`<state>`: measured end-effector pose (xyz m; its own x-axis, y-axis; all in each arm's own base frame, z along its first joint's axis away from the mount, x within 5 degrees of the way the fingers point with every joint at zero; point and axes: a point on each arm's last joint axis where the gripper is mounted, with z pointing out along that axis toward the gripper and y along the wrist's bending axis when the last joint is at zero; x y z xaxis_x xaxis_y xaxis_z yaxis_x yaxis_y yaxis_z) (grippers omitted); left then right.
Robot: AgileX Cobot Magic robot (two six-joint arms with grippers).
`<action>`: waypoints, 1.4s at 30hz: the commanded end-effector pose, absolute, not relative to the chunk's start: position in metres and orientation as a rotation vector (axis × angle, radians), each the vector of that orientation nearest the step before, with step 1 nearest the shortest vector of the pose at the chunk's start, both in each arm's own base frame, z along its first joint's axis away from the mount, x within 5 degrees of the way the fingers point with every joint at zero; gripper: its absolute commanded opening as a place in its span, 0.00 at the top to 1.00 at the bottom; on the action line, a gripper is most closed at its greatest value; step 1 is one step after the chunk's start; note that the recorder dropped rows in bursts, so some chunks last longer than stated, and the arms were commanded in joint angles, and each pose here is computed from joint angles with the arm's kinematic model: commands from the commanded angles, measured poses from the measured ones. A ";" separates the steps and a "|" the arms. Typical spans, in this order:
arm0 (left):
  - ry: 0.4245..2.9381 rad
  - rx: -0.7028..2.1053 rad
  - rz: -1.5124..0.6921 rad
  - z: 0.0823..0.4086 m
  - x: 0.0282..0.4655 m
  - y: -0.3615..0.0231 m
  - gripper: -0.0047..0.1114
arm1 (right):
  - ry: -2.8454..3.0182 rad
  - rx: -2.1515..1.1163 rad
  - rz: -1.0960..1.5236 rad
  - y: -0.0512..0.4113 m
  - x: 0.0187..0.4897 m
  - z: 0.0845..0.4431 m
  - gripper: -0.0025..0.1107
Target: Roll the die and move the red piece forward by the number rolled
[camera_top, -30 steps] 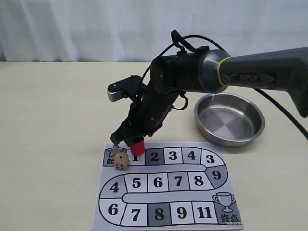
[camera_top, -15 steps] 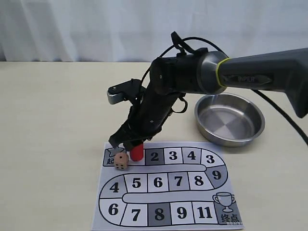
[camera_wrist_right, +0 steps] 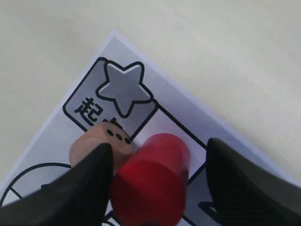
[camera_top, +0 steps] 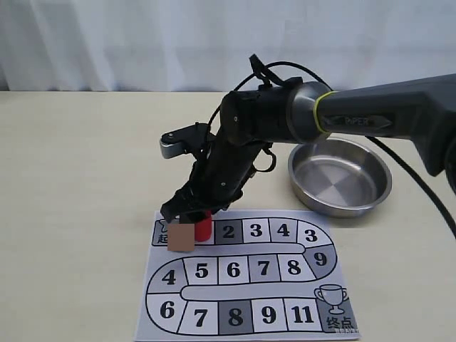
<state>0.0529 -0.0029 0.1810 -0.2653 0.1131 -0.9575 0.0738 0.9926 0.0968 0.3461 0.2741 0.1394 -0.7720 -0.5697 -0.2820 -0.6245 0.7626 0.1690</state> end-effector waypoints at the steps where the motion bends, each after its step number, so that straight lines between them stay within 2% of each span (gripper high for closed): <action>1: 1.833 0.127 0.029 0.181 0.053 -0.003 0.96 | 2.742 -0.938 0.371 0.273 0.346 0.143 0.44; 10: 1.833 0.127 0.029 0.181 0.053 -0.003 0.96 | 2.723 -0.933 0.373 0.272 0.346 0.151 0.44; 21: 1.833 0.128 0.031 0.181 0.053 -0.003 0.96 | 2.701 -0.718 0.321 0.250 0.357 0.188 0.45; 23: 1.833 0.128 0.031 0.181 0.053 -0.003 0.96 | 2.702 -0.679 0.314 0.242 0.361 0.193 0.49; 29: 1.833 0.128 0.031 0.181 0.053 -0.003 0.96 | 2.778 -0.595 0.278 0.211 0.372 0.195 0.78; 33: 1.833 0.128 0.031 0.181 0.053 -0.003 0.96 | 2.839 -0.516 0.254 0.184 0.382 0.194 0.93; 42: 1.833 0.128 0.031 0.181 0.053 -0.003 0.96 | 2.915 -0.297 0.212 0.113 0.403 0.193 0.94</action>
